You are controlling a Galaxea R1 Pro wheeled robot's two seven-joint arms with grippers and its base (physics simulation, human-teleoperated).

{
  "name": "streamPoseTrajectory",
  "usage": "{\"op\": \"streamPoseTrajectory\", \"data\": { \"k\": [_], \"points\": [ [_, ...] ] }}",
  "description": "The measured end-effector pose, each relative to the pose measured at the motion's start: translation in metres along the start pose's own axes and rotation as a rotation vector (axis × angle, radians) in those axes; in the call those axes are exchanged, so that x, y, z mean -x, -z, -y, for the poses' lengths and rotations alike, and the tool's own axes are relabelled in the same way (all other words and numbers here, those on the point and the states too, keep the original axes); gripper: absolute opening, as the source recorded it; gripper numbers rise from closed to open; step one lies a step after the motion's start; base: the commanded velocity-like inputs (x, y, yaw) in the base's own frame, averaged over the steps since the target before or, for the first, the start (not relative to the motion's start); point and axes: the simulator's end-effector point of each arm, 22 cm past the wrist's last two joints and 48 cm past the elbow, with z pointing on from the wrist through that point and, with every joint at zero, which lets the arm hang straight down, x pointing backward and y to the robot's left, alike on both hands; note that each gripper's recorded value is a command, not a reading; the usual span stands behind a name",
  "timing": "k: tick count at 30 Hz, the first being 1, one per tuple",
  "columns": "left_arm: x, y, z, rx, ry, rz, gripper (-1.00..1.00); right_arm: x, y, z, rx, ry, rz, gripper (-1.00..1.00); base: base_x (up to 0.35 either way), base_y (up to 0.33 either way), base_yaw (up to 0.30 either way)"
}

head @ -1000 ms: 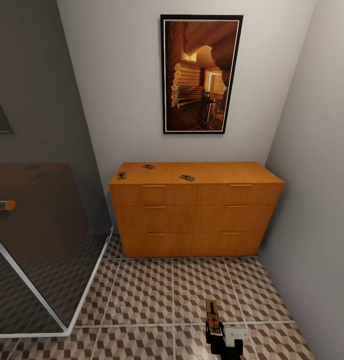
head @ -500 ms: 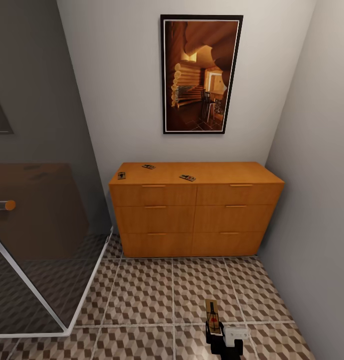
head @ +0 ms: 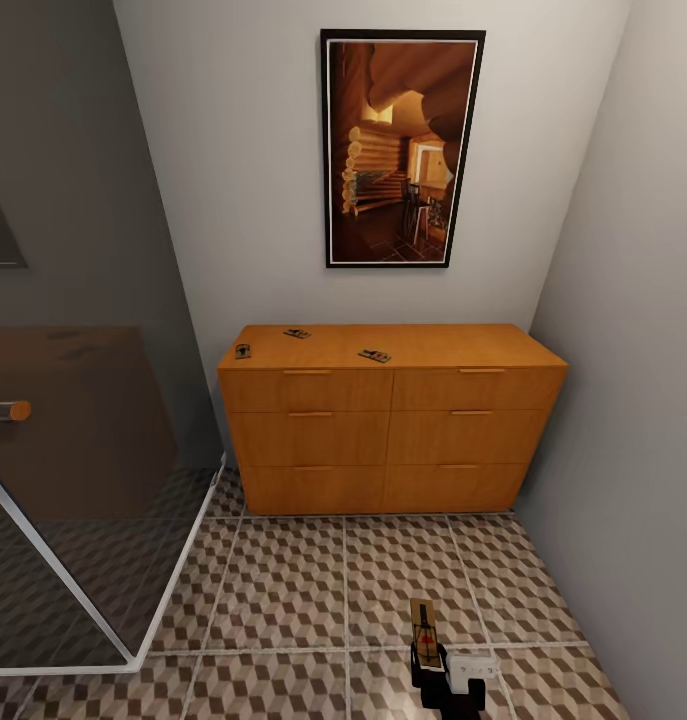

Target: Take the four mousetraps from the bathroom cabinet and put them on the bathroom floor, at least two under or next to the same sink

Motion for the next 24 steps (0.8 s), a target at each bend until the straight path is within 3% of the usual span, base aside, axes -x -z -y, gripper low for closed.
{"op": "streamPoseTrajectory", "data": {
  "k": [24],
  "points": [
    [0.0,0.0,0.0,0.0,-0.001,0.0,1.0,0.0001,-0.0001,0.0001,0.0,0.0,0.0,-1.0,0.0,0.0,0.0]
  ]
}}
